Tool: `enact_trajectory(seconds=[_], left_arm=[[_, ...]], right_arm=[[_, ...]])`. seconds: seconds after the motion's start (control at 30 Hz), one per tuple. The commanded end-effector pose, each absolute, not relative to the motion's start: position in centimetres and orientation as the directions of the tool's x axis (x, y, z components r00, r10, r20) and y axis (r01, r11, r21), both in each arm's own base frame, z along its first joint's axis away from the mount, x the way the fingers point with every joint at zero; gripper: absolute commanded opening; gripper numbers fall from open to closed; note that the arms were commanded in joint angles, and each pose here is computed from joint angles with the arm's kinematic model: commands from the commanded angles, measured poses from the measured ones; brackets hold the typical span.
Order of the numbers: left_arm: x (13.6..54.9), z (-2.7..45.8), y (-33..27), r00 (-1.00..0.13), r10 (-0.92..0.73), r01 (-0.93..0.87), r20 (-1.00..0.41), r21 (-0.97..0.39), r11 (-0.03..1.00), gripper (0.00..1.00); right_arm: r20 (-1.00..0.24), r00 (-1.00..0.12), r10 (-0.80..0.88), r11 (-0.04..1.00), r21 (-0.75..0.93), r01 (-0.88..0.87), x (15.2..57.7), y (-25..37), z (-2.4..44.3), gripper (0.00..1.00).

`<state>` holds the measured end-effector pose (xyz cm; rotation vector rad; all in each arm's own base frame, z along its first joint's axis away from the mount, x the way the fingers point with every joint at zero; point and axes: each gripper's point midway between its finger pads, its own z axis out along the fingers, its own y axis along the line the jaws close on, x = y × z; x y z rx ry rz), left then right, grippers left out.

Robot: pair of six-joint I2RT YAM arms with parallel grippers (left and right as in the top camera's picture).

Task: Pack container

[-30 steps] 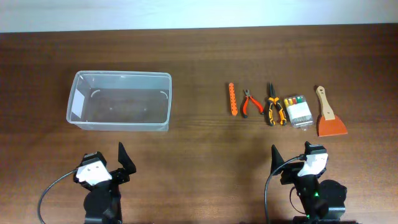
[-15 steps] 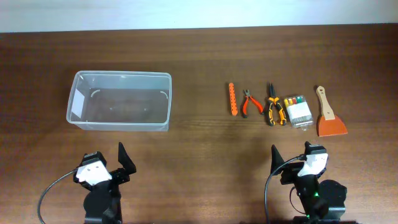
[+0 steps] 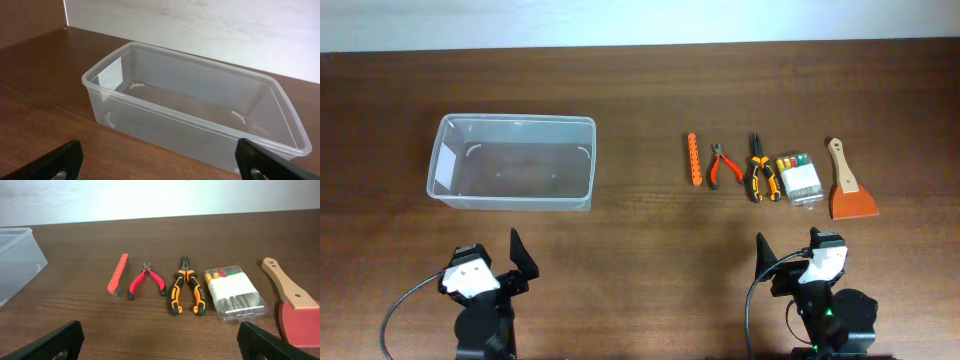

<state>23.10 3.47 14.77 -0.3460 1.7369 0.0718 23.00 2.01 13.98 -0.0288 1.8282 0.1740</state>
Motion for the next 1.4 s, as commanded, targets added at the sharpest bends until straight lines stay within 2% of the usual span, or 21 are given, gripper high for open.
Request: enact_trajectory(seconds=[0.0,1.13,1.2,1.37], left_arm=[[23.1,14.7,3.4,-0.156,-0.181,-0.267,-0.971,-0.135,0.954,0.99],[23.2,14.7,2.8,-0.161,-0.176,-0.24,-0.971,-0.135,0.961,0.99],[23.2,14.7,2.8,-0.161,-0.176,-0.241,-0.971,-0.135,0.961,0.99],[23.2,14.7,2.8,-0.161,-0.176,-0.241,-0.971,-0.135,0.961,0.99]], right_arm=[[-0.963,-0.259,0.081,0.987,0.113,-0.115,23.0,2.1,13.9,0.99],[-0.963,-0.259,0.081,0.987,0.114,-0.116,23.0,2.1,13.9,0.99],[-0.96,-0.265,0.087,0.977,0.134,-0.166,22.8,3.0,13.9,0.99],[-0.926,-0.303,0.224,0.882,0.325,-0.341,21.9,6.8,15.1,0.99]])
